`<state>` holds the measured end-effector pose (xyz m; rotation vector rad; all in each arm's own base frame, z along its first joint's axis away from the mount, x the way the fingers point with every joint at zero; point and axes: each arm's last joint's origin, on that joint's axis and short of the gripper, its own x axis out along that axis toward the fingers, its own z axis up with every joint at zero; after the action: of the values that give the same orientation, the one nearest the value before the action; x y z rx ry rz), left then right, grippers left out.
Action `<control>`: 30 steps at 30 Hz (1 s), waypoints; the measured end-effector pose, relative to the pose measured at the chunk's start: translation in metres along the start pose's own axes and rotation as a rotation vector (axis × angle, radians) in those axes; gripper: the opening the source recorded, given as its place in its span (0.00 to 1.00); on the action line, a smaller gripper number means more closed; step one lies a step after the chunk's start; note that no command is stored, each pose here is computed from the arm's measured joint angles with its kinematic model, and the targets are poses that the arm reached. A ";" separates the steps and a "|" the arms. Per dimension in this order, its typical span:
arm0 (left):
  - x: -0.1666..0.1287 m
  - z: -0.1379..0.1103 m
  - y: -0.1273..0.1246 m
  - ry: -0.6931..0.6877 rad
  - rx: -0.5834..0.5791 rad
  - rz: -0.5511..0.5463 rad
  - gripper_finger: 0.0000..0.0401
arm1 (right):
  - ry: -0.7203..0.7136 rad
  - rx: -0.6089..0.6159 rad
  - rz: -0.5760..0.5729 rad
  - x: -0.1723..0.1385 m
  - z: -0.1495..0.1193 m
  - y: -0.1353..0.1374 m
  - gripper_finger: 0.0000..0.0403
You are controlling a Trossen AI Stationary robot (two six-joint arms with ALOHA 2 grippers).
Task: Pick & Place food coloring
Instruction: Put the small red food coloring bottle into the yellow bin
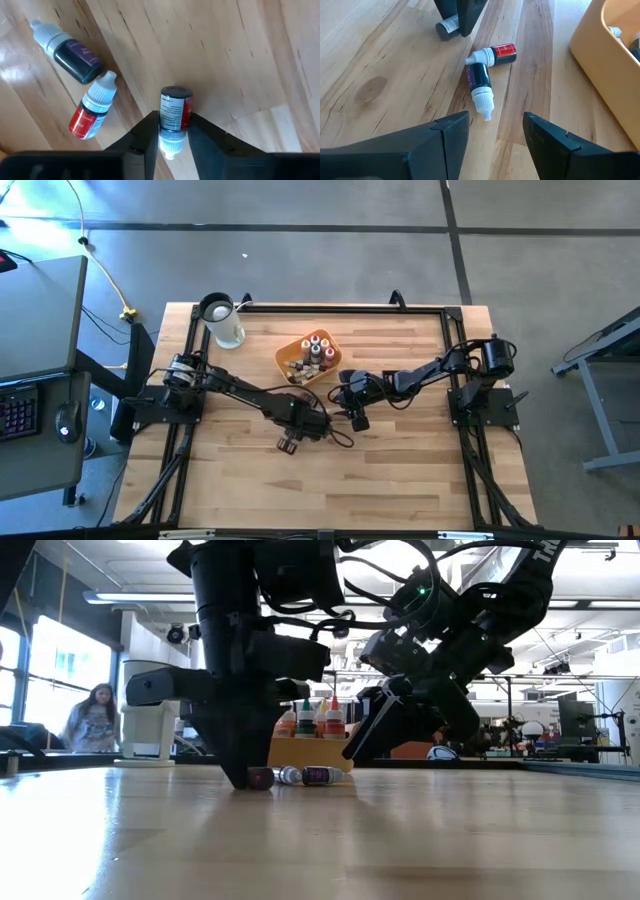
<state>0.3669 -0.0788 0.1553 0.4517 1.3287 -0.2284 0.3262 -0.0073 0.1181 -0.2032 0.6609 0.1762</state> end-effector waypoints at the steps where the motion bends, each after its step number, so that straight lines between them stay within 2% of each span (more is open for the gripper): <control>1: 0.000 0.000 0.000 0.001 -0.014 0.002 0.23 | 0.000 0.000 0.000 0.000 0.000 0.000 0.45; 6: 0.000 0.000 0.000 0.002 -0.116 0.025 0.16 | 0.006 0.001 0.002 0.000 -0.001 0.000 0.45; 12: -0.006 0.005 0.003 0.005 -0.187 0.041 0.18 | 0.050 0.006 0.014 0.000 -0.005 0.001 0.45; 17: -0.020 0.010 0.010 0.034 -0.191 0.156 0.19 | 0.094 0.017 0.025 0.000 -0.009 0.003 0.45; 25: -0.050 0.005 0.031 0.213 -0.154 0.488 0.19 | 0.100 0.013 0.028 -0.001 -0.010 0.003 0.45; 30: -0.051 -0.004 0.064 0.247 -0.234 0.525 0.19 | 0.098 0.013 0.026 -0.001 -0.010 0.003 0.45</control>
<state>0.3776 -0.0250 0.2156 0.6251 1.4064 0.4268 0.3195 -0.0072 0.1106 -0.1915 0.7627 0.1876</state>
